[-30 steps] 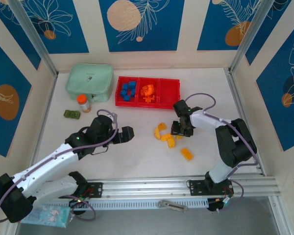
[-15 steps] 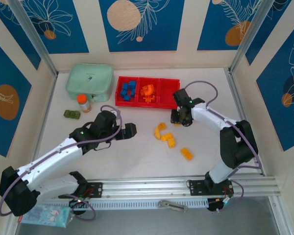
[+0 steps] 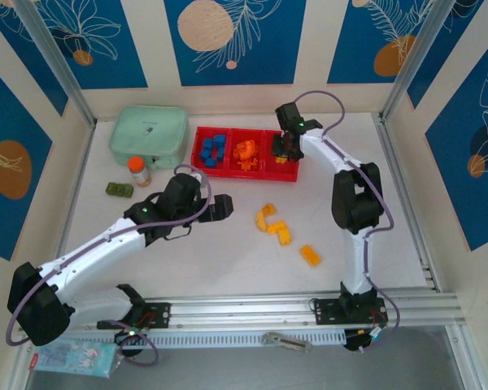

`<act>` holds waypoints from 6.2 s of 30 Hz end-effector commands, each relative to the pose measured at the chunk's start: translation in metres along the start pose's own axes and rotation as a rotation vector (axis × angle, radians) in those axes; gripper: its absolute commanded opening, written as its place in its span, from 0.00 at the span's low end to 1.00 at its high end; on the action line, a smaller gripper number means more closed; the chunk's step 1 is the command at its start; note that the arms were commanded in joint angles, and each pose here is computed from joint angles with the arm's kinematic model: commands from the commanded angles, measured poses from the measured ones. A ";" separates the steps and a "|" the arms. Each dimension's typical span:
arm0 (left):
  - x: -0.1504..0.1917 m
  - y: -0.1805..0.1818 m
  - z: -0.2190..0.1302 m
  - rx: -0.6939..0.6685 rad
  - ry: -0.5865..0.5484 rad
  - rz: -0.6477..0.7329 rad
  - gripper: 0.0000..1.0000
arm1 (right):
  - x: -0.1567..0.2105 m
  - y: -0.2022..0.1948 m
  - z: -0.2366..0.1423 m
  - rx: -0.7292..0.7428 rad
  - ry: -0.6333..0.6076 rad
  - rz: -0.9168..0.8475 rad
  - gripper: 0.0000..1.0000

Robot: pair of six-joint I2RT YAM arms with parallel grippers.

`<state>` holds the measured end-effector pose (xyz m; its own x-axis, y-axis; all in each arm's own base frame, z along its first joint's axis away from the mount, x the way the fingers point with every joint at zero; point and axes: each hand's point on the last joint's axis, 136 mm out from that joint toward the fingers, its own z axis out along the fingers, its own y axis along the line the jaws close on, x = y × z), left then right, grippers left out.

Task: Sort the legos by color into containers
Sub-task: Place the lego in the container, then pick up the lego from the center of the table, then place the lego in the container, then pick up the lego from the center of the table, then place the lego in the container.

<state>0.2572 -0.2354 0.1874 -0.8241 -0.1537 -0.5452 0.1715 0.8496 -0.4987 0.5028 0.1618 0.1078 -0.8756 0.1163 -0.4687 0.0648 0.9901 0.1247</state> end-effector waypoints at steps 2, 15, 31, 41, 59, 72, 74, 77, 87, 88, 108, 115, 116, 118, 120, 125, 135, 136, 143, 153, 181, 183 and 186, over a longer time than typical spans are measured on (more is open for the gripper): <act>-0.015 -0.012 -0.008 0.027 -0.041 0.009 0.99 | -0.005 -0.003 -0.022 0.004 -0.012 -0.007 0.53; 0.007 0.003 -0.015 0.008 0.016 -0.005 0.99 | 0.125 0.014 -0.068 -0.128 0.129 -0.068 0.67; 0.020 0.026 -0.035 -0.034 -0.018 -0.046 0.99 | 0.197 0.029 -0.031 -0.136 0.255 -0.168 0.72; 0.017 0.031 -0.041 -0.054 -0.041 -0.043 0.99 | 0.197 0.033 -0.012 -0.122 0.279 -0.155 0.67; 0.014 0.027 -0.037 -0.049 -0.037 -0.038 0.99 | 0.193 0.020 -0.011 -0.082 0.278 -0.125 0.44; -0.006 0.005 -0.026 0.000 -0.047 -0.012 0.99 | 0.108 0.014 -0.063 -0.133 0.103 -0.073 0.43; -0.009 0.001 -0.021 0.011 -0.041 -0.008 0.99 | 0.085 0.009 -0.067 -0.136 0.058 -0.047 0.44; -0.013 -0.004 -0.014 0.022 -0.029 -0.006 0.99 | 0.050 -0.004 -0.063 -0.100 0.014 -0.014 0.44; -0.026 -0.010 0.000 0.035 -0.016 -0.015 0.99 | -0.023 -0.007 -0.026 -0.042 -0.050 -0.019 0.60; -0.027 -0.009 0.000 0.037 -0.016 -0.017 0.99 | -0.026 -0.006 -0.027 -0.043 -0.053 -0.023 0.63; 0.016 0.033 -0.029 -0.020 0.016 -0.058 0.99 | 0.160 0.067 -0.084 -0.216 0.171 -0.258 0.73; 0.033 0.052 -0.043 -0.045 0.002 -0.092 0.99 | 0.223 0.074 -0.071 -0.114 0.242 -0.396 0.76; 0.034 0.054 -0.044 -0.050 0.000 -0.096 0.99 | 0.229 0.076 -0.067 -0.115 0.254 -0.399 0.76; 0.036 0.056 -0.045 -0.049 -0.004 -0.102 0.99 | 0.237 0.080 -0.061 -0.124 0.279 -0.409 0.76; 0.036 0.057 -0.045 -0.049 -0.005 -0.107 0.99 | 0.240 0.082 -0.054 -0.099 0.276 -0.428 0.76; 0.038 0.061 -0.045 -0.066 -0.003 -0.107 0.99 | 0.242 0.084 -0.037 -0.053 0.284 -0.454 0.69; 0.038 0.063 -0.044 -0.074 -0.005 -0.107 0.99 | 0.247 0.083 -0.021 -0.047 0.300 -0.458 0.45; 0.037 0.063 -0.044 -0.074 -0.005 -0.107 0.99 | 0.247 0.084 -0.022 -0.053 0.300 -0.455 0.42; 0.029 0.052 -0.041 -0.049 -0.003 -0.091 0.99 | 0.230 0.085 -0.036 -0.104 0.266 -0.409 0.28; 0.012 0.033 -0.027 -0.012 0.008 -0.062 0.99 | 0.144 0.057 -0.070 -0.106 0.126 -0.239 0.27; -0.019 0.019 -0.011 0.007 -0.006 -0.065 0.99 | -0.008 0.013 -0.019 0.051 -0.029 -0.066 0.55; -0.019 0.019 -0.012 0.011 -0.006 -0.064 0.99 | 0.000 0.015 -0.029 0.030 -0.028 -0.067 0.56; -0.017 0.019 -0.015 0.015 -0.004 -0.065 0.99 | 0.018 0.017 -0.043 -0.009 -0.030 -0.071 0.59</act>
<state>0.2653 -0.2078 0.1835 -0.8394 -0.2144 -0.4994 0.0971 0.8449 -0.5260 0.4820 0.1685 0.1056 -0.8883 0.0527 -0.4562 0.0379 0.9984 0.0416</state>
